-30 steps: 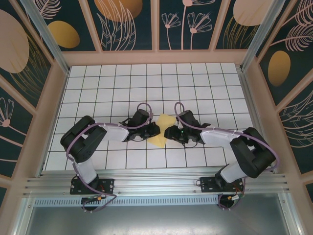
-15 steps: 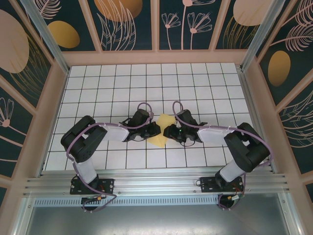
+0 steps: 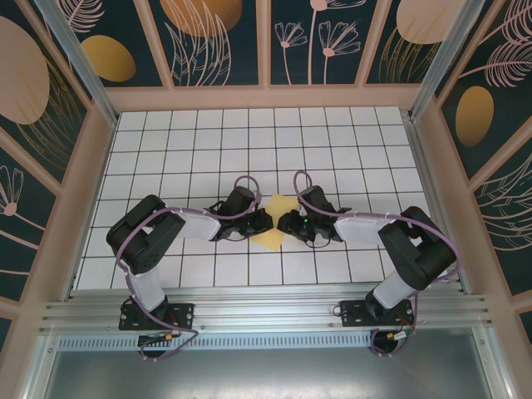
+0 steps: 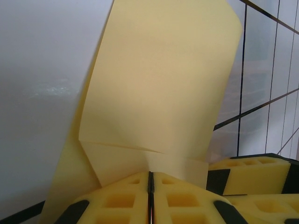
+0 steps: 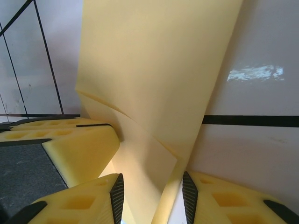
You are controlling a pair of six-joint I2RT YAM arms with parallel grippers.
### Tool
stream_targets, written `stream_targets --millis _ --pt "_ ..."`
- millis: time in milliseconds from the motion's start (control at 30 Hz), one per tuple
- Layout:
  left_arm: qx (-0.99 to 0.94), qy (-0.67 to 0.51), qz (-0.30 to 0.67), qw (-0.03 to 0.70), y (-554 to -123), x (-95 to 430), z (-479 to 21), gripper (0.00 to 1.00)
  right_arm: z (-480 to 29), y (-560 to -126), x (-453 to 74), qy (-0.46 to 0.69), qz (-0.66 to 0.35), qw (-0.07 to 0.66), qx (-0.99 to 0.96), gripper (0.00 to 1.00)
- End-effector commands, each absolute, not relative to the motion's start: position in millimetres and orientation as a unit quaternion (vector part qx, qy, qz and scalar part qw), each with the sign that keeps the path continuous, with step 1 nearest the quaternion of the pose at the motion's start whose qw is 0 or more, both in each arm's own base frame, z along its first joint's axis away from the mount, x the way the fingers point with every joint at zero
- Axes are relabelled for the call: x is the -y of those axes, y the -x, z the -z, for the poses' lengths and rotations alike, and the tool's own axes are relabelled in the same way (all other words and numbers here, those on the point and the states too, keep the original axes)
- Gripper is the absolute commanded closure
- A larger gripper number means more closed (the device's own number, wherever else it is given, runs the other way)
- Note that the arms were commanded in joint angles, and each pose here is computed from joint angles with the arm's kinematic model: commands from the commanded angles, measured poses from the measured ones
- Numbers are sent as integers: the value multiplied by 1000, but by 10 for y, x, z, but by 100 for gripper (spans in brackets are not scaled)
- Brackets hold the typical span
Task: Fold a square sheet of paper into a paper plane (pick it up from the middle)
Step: Turn over the paper at the center of the table.
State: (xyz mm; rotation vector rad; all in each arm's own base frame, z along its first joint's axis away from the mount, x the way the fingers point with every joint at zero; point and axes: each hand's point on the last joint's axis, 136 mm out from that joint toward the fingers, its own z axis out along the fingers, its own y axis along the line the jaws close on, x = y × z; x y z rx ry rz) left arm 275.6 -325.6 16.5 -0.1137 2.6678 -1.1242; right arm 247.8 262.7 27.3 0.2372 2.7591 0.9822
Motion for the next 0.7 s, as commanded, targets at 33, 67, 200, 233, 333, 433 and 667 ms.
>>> stream_targets --millis 33,67,200,233,333,433,667 --pt "-921 34 372 112 -2703 3244 -85 91 -265 -2524 -2649 -87 -335 107 -932 59" --pt "-921 35 372 114 -2711 3244 -94 91 -255 -2523 -2639 -89 -332 107 -933 59" --pt "-920 36 372 115 -2706 3232 -106 90 -230 -2534 -2614 -99 -328 107 -933 59" --pt "-920 35 373 117 -2708 3234 -121 89 -228 -2537 -2616 -101 -329 106 -933 59" --pt "-919 33 374 118 -2701 3233 -124 89 -227 -2540 -2638 -104 -336 105 -930 61" --pt "-919 34 374 117 -2696 3232 -118 89 -262 -2549 -2670 -104 -348 106 -926 63" --pt "-920 36 372 117 -2692 3220 -106 90 -337 -2559 -2701 -103 -366 115 -918 65"
